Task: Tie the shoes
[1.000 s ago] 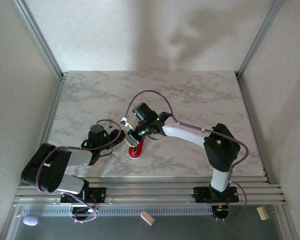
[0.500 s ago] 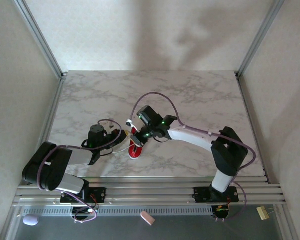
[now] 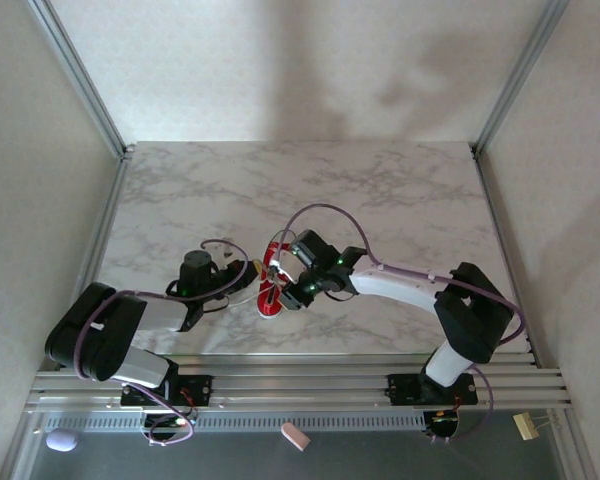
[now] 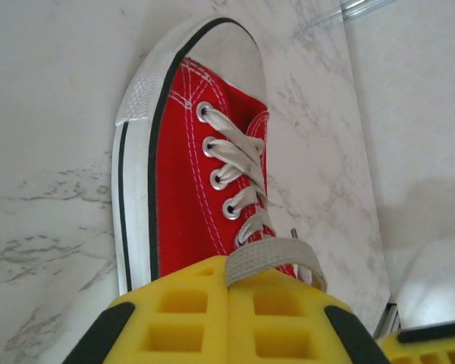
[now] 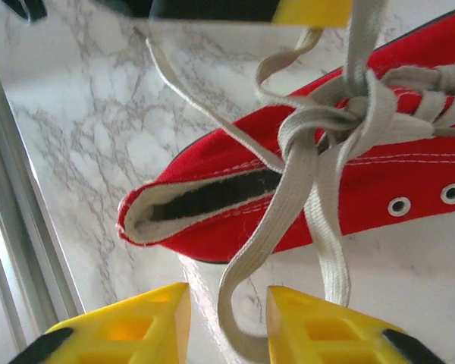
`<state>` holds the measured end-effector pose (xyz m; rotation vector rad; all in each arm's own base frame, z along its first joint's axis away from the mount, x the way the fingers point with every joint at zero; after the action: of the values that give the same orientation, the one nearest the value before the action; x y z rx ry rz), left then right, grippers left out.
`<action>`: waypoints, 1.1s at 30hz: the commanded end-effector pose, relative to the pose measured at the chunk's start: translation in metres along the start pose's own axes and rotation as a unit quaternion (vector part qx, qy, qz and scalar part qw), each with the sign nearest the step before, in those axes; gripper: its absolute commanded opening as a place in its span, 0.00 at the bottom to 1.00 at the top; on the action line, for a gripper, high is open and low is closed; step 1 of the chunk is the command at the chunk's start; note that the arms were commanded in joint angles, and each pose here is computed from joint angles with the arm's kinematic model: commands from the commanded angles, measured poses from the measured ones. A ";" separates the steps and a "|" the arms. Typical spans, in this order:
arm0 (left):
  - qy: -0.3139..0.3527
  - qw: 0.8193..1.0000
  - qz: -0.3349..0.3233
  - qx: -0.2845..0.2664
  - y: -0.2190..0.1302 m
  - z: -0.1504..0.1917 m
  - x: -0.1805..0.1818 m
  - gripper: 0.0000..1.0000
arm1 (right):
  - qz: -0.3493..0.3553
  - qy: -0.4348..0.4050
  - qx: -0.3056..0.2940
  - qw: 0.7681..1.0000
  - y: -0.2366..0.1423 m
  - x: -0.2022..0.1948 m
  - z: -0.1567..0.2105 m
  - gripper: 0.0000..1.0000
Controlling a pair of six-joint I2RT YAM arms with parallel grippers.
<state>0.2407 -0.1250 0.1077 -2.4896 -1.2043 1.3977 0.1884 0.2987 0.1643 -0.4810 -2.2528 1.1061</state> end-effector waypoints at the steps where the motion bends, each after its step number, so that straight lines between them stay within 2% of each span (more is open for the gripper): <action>1: 0.014 1.000 0.016 -0.001 0.002 0.000 -0.005 0.00 | 0.015 -0.003 -0.059 0.998 -0.019 0.007 -0.016 0.39; 5: 0.013 1.000 0.012 -0.004 0.001 0.000 -0.005 0.00 | 0.046 0.018 -0.072 0.996 -0.018 0.009 -0.025 0.39; 11: 0.012 1.000 0.012 -0.004 0.002 -0.001 -0.005 0.00 | 0.091 0.020 -0.049 0.994 -0.002 0.016 -0.029 0.39; 26: 0.018 1.000 0.008 -0.007 -0.002 -0.002 -0.006 0.00 | 0.138 0.007 -0.016 0.990 0.016 0.016 -0.031 0.38; 33: 0.018 1.000 0.007 -0.007 -0.002 -0.002 -0.006 0.00 | 0.145 0.008 -0.018 0.989 0.017 0.015 -0.029 0.33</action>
<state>0.2400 -0.1257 0.1107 -2.5002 -1.2036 1.3885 0.1981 0.3325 0.1694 -0.8296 -2.2446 1.1818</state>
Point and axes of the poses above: each hand's point on the last joint's axis, 136 mm out from that joint toward the fingers, its own y axis out along the fingers, its own x axis along the line the jaws close on, z = x × y, the point moved 9 cm from there along -y, back along the fingers, and after that the axes turned 12 degrees about y, right-handed, at the moved point
